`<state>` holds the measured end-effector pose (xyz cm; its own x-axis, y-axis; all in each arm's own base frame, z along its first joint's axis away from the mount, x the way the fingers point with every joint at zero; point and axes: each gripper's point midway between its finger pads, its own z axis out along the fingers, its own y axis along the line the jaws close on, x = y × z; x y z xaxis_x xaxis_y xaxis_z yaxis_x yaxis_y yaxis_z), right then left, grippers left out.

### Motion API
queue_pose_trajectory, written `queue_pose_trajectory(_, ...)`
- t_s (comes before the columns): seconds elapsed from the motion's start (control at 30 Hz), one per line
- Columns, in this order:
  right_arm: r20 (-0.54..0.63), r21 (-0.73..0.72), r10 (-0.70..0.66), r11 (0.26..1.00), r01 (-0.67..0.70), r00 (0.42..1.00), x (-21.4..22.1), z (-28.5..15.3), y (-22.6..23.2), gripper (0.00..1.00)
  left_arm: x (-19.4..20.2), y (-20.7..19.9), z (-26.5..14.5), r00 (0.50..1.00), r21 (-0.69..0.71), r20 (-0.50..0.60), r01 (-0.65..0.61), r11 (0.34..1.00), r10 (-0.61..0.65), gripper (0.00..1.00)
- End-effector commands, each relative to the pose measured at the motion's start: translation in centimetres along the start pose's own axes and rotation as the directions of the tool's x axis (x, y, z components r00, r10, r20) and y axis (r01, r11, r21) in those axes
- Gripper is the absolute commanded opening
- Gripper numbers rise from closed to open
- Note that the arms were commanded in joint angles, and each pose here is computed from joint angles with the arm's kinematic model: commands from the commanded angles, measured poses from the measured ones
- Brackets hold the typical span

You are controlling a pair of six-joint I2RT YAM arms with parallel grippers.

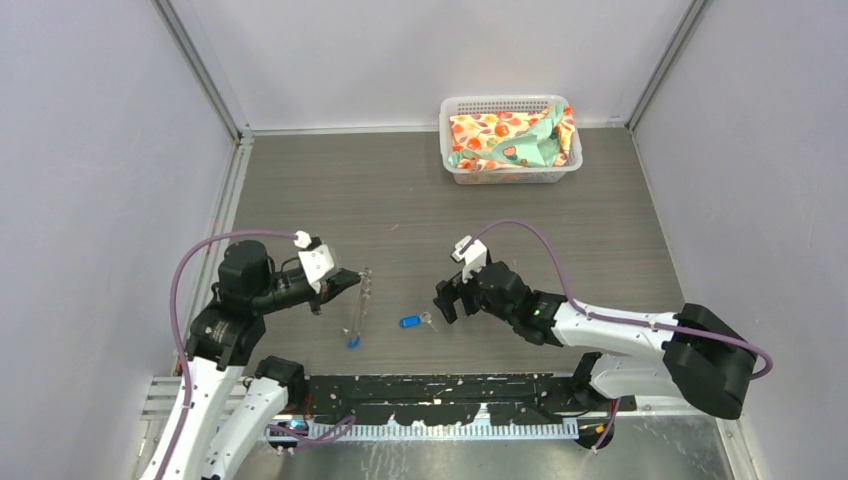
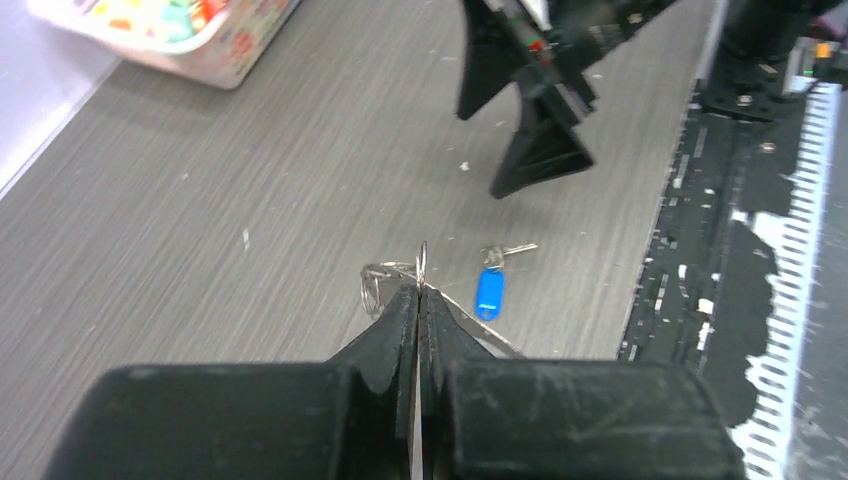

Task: Put the keys on the keyring
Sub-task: Pick up the key from the center of the board.

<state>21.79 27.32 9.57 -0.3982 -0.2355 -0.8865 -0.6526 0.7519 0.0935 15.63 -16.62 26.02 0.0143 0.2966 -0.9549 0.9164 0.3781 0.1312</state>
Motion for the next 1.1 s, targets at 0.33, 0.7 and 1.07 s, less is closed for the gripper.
queue_pose_trajectory(0.33, -0.046, -0.144, -0.132, 0.982, 0.124, 0.99, 2.1, 1.8, 6.9, 0.56, 1.6, 2.8, -0.3, 0.999, -0.189, -0.017, 0.035, 0.981, -0.039, 0.0)
queue_pose_trajectory(0.7, -0.018, -0.148, -0.276, 0.951, 0.271, 0.961, 3.0, 3.8, 7.5, 0.53, 0.7, 1.9, -0.4, 0.999, -0.155, 0.004, 0.054, 0.986, -0.054, 0.0)
queue_pose_trajectory(1.07, 0.001, -0.226, -0.405, 0.89, 0.395, 0.914, 4.0, 4.4, 7.2, 0.44, 0.1, 0.8, -0.3, 0.998, -0.083, 0.01, 0.066, 0.994, -0.065, 0.0)
